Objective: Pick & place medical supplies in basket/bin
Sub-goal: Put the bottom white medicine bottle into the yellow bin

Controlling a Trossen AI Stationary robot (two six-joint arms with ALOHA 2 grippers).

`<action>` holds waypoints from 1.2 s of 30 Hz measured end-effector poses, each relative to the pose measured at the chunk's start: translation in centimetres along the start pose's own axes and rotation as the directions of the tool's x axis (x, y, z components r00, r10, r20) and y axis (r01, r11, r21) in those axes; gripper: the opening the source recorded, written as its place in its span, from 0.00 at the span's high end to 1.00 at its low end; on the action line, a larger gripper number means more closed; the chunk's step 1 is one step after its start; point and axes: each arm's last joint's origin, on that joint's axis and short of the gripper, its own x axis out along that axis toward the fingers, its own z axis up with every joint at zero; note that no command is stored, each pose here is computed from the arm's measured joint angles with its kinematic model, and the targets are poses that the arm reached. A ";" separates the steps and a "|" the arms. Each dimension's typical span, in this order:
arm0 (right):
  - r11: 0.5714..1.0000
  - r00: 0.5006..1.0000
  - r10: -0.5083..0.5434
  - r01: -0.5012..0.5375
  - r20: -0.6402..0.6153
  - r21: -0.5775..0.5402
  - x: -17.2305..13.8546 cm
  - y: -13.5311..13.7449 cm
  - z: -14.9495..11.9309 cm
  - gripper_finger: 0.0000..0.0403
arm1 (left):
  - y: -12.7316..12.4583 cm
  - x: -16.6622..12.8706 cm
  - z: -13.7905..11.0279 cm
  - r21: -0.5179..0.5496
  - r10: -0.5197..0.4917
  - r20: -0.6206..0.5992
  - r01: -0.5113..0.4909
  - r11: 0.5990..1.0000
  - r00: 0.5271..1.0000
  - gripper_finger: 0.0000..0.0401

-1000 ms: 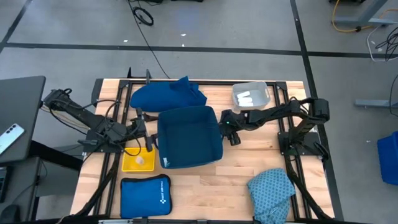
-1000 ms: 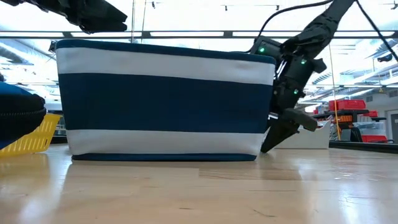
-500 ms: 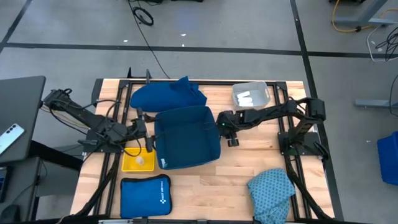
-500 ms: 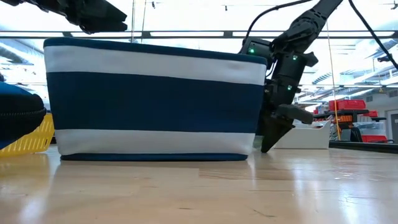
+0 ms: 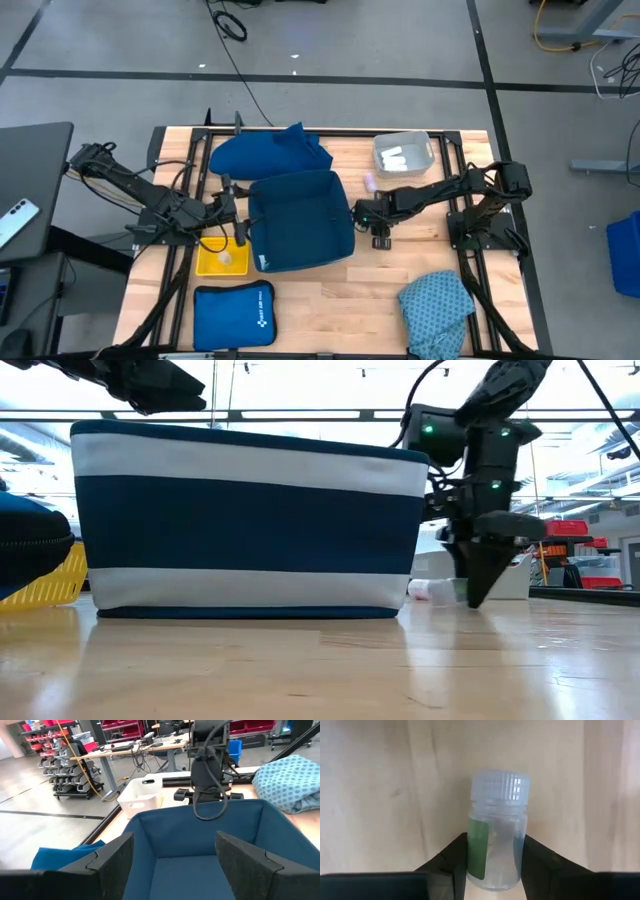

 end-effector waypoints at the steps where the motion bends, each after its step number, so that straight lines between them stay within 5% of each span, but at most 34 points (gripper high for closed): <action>1: 1.000 1.000 -0.009 0.009 -0.005 0.011 -0.3 0.3 -0.2 0.66 | 0.0 0.0 0.0 -0.002 -0.009 0.003 0.009 1.000 1.000 0.29; 11: 0.999 0.987 -0.033 0.028 0.155 0.033 -4.3 3.8 -2.6 0.66 | 0.0 0.0 0.4 0.023 -0.022 0.031 0.021 1.000 0.999 0.29; 17: 0.994 0.923 -0.110 0.106 0.368 0.031 -7.6 5.1 -3.2 0.66 | -0.2 0.0 0.8 0.007 -0.072 0.063 0.072 0.997 0.995 0.29; 21: 0.981 0.806 -0.180 0.189 0.564 0.043 -9.9 5.6 -2.8 0.66 | -0.4 0.1 1.2 0.011 -0.087 0.100 0.087 0.996 0.991 0.29; 27: 0.961 0.564 -0.177 0.274 0.806 0.018 -12.8 6.2 -0.7 0.66 | -1.2 1.5 1.6 0.029 -0.150 0.167 0.147 0.989 0.974 0.29; 33: 0.943 0.349 -0.109 0.333 0.931 -0.015 -14.7 5.7 1.4 0.66 | -2.2 4.0 1.8 0.074 -0.218 0.280 0.205 0.976 0.935 0.29; 36: 0.940 0.291 -0.062 0.338 0.955 -0.042 -15.0 5.1 2.2 0.66 | -2.3 5.3 1.9 0.085 -0.238 0.351 0.222 0.971 0.906 0.29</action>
